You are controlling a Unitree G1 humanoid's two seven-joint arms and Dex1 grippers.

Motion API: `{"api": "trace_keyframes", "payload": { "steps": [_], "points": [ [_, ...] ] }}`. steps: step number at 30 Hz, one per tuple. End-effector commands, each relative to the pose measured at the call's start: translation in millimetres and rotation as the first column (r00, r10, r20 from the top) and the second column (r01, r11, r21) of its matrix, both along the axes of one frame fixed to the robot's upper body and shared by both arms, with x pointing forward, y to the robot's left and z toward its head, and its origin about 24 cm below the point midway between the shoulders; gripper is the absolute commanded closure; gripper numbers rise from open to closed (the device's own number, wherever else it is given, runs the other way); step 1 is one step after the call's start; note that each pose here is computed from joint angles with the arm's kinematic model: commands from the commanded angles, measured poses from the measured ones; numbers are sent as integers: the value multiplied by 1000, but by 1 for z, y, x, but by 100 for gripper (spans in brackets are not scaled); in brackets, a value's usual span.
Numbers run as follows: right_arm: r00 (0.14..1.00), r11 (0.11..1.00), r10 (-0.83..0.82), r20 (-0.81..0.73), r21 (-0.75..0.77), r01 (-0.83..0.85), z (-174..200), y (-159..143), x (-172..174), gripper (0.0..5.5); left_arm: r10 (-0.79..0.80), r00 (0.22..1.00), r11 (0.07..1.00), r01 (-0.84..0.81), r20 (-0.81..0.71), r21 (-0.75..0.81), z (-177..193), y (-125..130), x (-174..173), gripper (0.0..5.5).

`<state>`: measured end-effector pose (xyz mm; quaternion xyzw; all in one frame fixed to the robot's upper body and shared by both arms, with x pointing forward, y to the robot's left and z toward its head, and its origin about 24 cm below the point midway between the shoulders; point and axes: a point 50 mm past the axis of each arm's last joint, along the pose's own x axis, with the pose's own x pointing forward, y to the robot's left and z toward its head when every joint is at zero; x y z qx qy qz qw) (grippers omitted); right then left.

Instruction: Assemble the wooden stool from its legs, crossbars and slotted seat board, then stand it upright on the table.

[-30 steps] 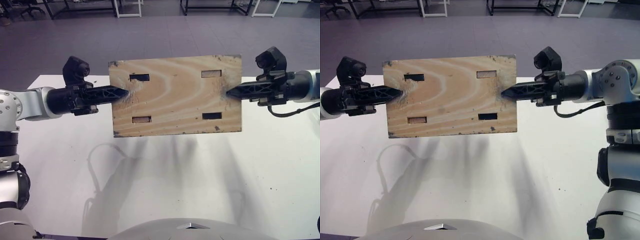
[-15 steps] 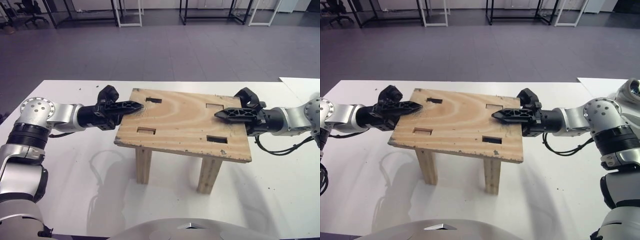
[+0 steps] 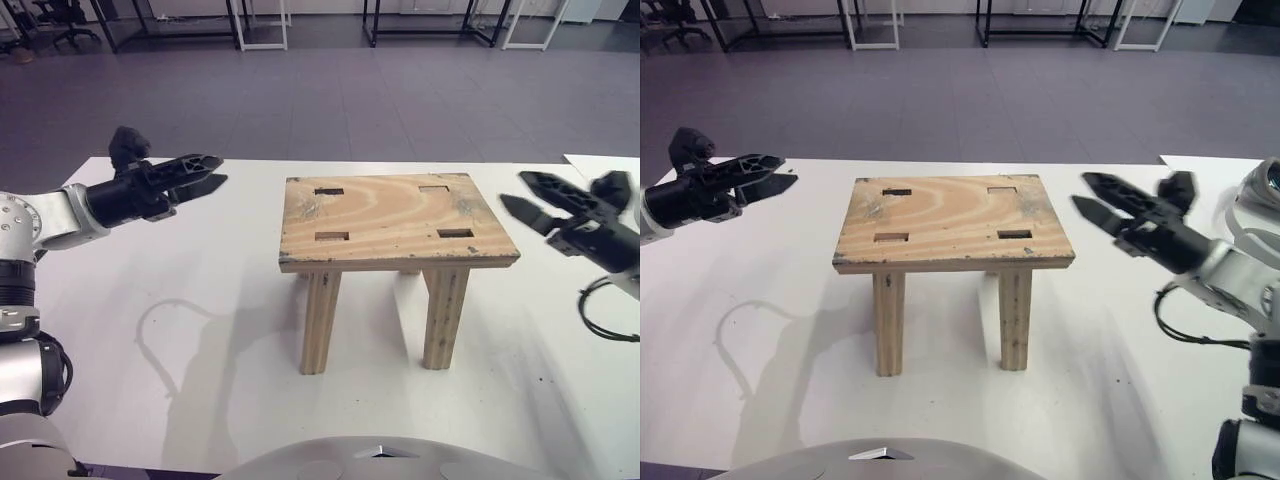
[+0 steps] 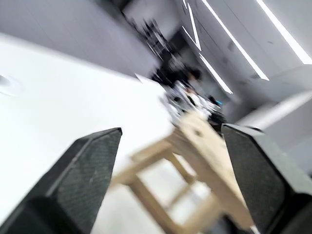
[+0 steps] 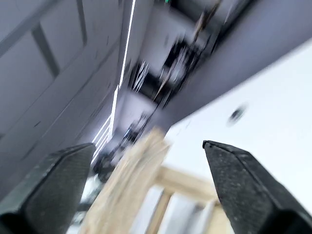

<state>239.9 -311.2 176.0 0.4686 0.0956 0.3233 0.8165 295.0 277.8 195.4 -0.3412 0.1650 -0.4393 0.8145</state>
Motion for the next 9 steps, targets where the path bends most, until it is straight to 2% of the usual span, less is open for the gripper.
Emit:
{"api": "trace_keyframes", "payload": {
  "steps": [1,3,5,9],
  "points": [
    [933,868,-354,61,-351,352,-50,-21,13,138,338,915,894,-385,220,227,-47,-2,24,172],
    [880,733,-447,161,-499,463,-72,-18,23,138,371,850,781,-503,374,370,-75,-22,25,172],
    [846,636,-473,245,-569,521,-80,-11,39,138,377,802,699,-574,463,426,-96,-36,17,172],
    [810,500,-462,360,-649,574,-84,-11,60,138,487,731,565,-681,478,467,-139,-38,-5,172]
  ]
}}
